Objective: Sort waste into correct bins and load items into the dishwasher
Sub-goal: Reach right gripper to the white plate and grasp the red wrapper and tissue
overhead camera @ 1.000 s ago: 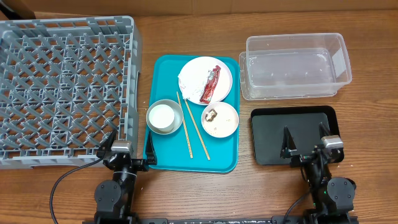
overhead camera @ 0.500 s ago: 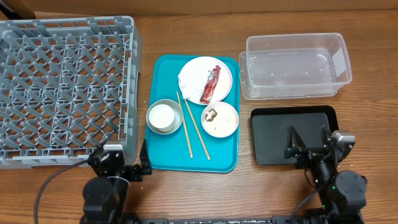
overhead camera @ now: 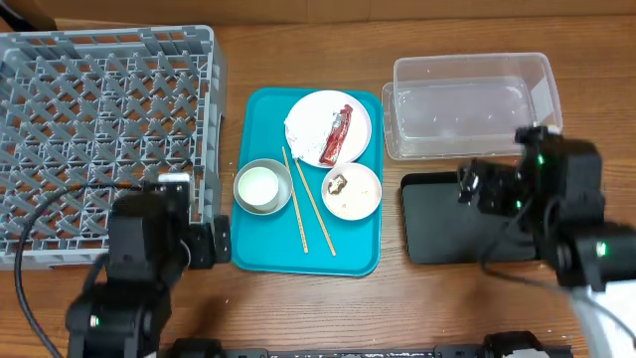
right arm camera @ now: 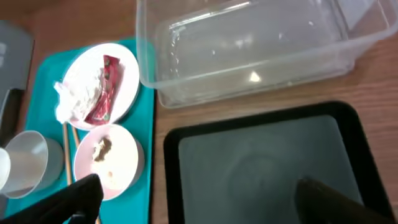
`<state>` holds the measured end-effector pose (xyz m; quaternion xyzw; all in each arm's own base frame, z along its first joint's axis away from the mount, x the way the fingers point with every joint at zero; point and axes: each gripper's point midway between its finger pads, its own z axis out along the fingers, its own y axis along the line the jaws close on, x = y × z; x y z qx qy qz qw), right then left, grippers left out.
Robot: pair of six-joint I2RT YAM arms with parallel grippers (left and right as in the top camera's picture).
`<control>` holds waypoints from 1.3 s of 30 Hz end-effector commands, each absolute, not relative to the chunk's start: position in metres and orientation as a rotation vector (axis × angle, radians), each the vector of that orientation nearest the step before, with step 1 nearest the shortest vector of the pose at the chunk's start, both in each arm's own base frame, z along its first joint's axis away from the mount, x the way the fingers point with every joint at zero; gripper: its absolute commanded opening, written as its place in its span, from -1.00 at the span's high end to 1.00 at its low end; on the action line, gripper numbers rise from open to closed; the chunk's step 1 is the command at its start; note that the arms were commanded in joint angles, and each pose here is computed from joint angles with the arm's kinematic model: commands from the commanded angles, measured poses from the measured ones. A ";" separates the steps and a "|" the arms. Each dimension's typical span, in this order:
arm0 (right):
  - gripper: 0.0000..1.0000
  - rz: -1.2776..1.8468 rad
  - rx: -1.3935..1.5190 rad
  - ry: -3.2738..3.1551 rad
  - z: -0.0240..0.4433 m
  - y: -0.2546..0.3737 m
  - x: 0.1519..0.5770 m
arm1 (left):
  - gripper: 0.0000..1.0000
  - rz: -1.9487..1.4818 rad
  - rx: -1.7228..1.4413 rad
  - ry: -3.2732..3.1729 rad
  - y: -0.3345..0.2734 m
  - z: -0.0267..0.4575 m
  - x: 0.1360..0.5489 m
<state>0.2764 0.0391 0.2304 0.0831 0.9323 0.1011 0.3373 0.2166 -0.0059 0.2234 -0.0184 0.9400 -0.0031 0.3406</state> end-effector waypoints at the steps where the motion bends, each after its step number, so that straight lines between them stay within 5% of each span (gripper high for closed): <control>1: -1.00 0.254 0.199 2.479 0.244 0.041 0.294 | -0.99 -0.109 -0.040 2.484 -0.020 0.233 0.222; 11: -0.97 0.375 0.105 2.466 0.251 0.074 0.332 | -1.00 -0.075 -0.223 2.504 0.005 0.234 0.229; 23: -0.96 0.383 -0.228 2.470 0.257 0.215 0.423 | -1.00 -0.011 -0.492 2.555 0.050 0.219 0.232; 30: -1.00 0.363 -0.167 2.520 0.183 0.274 0.464 | -1.00 -0.032 -0.481 2.533 0.048 0.222 0.238; 39: -1.00 0.332 0.067 2.738 0.073 0.286 0.463 | -1.00 -0.066 -0.260 2.466 0.039 0.238 0.260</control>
